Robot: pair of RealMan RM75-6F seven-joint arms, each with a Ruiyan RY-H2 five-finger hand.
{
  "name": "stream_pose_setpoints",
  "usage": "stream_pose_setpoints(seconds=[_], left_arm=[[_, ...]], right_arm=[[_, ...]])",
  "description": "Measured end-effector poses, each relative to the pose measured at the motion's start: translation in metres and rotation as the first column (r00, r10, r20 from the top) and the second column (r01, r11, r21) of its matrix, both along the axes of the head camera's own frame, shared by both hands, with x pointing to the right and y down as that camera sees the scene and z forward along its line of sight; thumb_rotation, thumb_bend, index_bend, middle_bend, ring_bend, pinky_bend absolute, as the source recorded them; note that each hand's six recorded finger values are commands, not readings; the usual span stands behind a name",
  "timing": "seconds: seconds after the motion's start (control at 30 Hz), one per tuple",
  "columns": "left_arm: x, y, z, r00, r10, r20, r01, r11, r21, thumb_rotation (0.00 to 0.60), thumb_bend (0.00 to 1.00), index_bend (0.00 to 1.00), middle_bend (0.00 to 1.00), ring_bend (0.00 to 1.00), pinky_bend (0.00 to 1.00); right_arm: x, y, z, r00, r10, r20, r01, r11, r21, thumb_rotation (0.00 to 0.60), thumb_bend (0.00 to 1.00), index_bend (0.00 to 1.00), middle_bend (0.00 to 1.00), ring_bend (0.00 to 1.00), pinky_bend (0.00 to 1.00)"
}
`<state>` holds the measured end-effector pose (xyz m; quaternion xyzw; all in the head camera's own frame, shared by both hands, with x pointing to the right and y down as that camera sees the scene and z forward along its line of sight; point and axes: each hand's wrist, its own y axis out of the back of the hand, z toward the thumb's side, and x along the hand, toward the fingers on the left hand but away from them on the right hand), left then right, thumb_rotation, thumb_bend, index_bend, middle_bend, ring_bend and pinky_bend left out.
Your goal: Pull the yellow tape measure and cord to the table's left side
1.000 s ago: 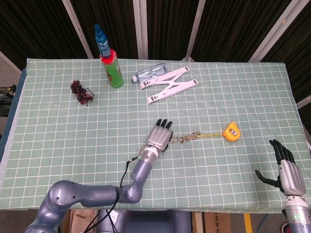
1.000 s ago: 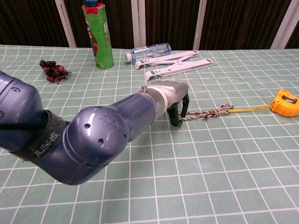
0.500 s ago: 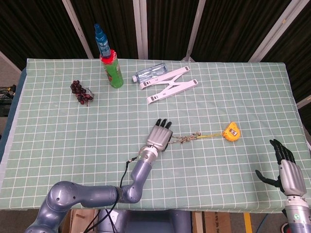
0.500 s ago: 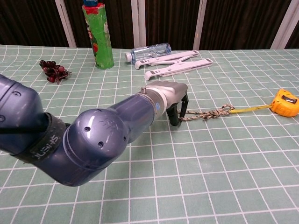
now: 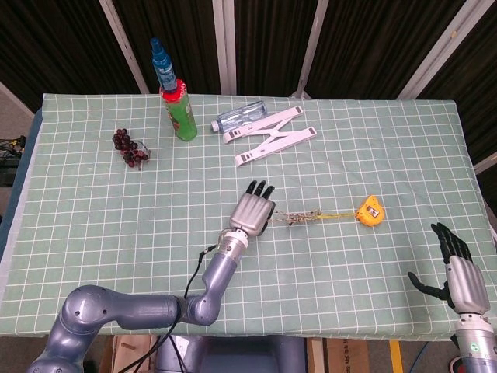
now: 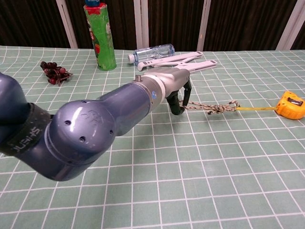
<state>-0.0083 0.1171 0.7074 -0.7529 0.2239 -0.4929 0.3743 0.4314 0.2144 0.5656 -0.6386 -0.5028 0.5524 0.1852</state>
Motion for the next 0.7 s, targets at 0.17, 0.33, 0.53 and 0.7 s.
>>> stream_pose_setpoints(seconds=[0.17,0.33,0.53,0.7], left_arm=[[-0.021,-0.009,-0.019,1.0,0.022,0.001,-0.022,0.997,0.072,0.6,0.52,0.56,0.09,0.0,0.0],[-0.054,-0.014,-0.034,1.0,0.0,0.001,0.0,0.994,0.108,0.6,0.52,0.56,0.09,0.0,0.0],[-0.102,-0.018,-0.056,0.999,-0.048,-0.003,0.048,0.989,0.137,0.6,0.52,0.56,0.09,0.0,0.0],[-0.151,-0.02,-0.079,0.996,-0.084,0.012,0.08,0.978,0.192,0.6,0.52,0.56,0.09,0.0,0.0]], right_arm=[[0.0,0.0,0.0,1.0,-0.005,-0.006,0.005,1.0,0.001,0.6,0.27,0.0,0.0,0.0,0.0],[0.001,-0.001,-0.001,1.0,-0.008,-0.016,0.008,1.0,0.01,0.6,0.27,0.0,0.0,0.0,0.0],[0.001,-0.001,-0.001,0.999,-0.015,-0.028,0.016,1.0,0.017,0.6,0.27,0.0,0.0,0.0,0.0],[0.0,-0.001,-0.002,0.999,-0.022,-0.031,0.022,1.0,0.022,0.6,0.27,0.0,0.0,0.0,0.0]])
